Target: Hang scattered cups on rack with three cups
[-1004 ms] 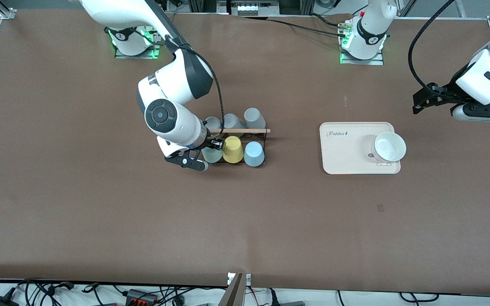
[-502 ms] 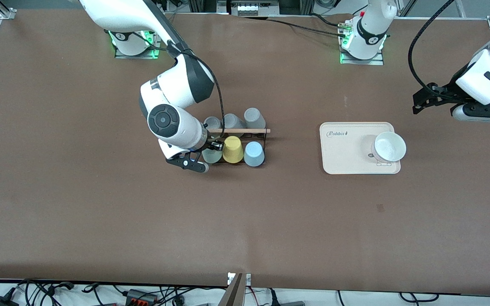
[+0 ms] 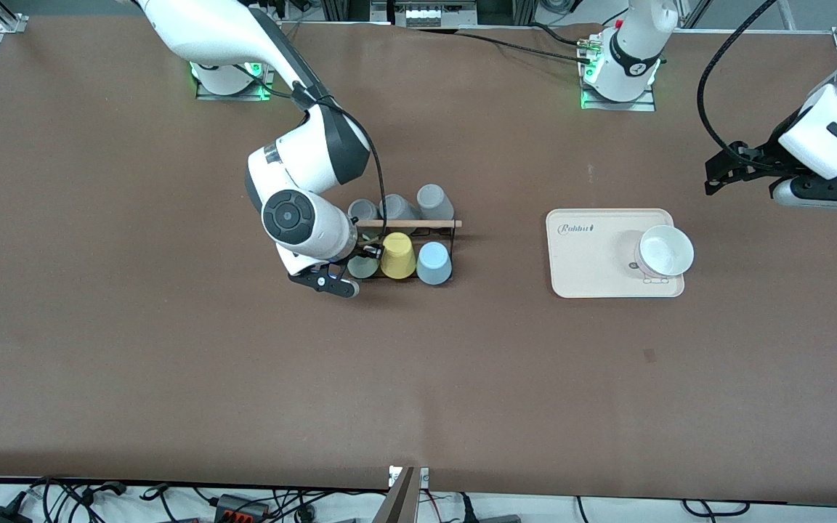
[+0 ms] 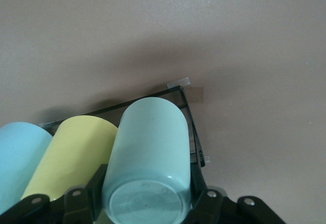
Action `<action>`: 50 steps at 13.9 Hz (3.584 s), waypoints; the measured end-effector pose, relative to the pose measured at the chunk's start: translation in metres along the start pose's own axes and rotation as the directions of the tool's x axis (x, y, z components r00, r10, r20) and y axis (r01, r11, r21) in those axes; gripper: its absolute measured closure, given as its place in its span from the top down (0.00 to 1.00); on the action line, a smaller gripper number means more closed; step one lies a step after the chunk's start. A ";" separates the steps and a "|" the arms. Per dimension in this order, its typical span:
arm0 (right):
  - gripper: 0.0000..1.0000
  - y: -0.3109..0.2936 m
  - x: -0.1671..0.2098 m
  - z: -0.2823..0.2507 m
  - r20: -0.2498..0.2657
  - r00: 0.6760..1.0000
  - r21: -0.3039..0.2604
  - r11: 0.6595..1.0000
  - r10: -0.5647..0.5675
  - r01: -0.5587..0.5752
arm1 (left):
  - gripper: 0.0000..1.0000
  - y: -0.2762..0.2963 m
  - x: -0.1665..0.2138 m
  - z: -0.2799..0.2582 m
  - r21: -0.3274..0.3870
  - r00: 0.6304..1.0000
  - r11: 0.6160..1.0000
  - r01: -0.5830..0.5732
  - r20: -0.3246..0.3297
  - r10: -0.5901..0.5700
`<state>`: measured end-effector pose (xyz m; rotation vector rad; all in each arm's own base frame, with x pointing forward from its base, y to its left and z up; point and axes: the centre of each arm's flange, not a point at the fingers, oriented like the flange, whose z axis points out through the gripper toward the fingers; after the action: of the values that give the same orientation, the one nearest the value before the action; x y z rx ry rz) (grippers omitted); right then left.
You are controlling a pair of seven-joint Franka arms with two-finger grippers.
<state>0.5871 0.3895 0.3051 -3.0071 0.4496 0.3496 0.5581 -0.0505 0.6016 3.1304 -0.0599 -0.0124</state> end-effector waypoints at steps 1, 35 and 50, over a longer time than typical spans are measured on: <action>0.74 0.000 0.000 0.001 0.001 1.000 -0.001 1.000 0.002 -0.002 | 1.00 0.000 0.000 0.000 0.000 1.000 1.000 0.000 0.000 0.000; 1.00 0.367 0.085 -0.343 -0.272 0.908 -0.117 0.948 -0.317 0.296 | 1.00 0.001 0.000 0.000 0.000 1.000 1.000 -0.002 -0.001 0.002; 1.00 0.400 0.003 -0.300 -0.276 0.909 -0.104 0.950 -0.311 0.294 | 1.00 0.002 0.000 0.000 0.000 1.000 1.000 -0.004 -0.001 0.004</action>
<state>0.5348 -0.0263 0.5775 -3.1271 -0.0192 -0.1061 0.5581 -0.0525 0.6018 3.1302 -0.0654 -0.0112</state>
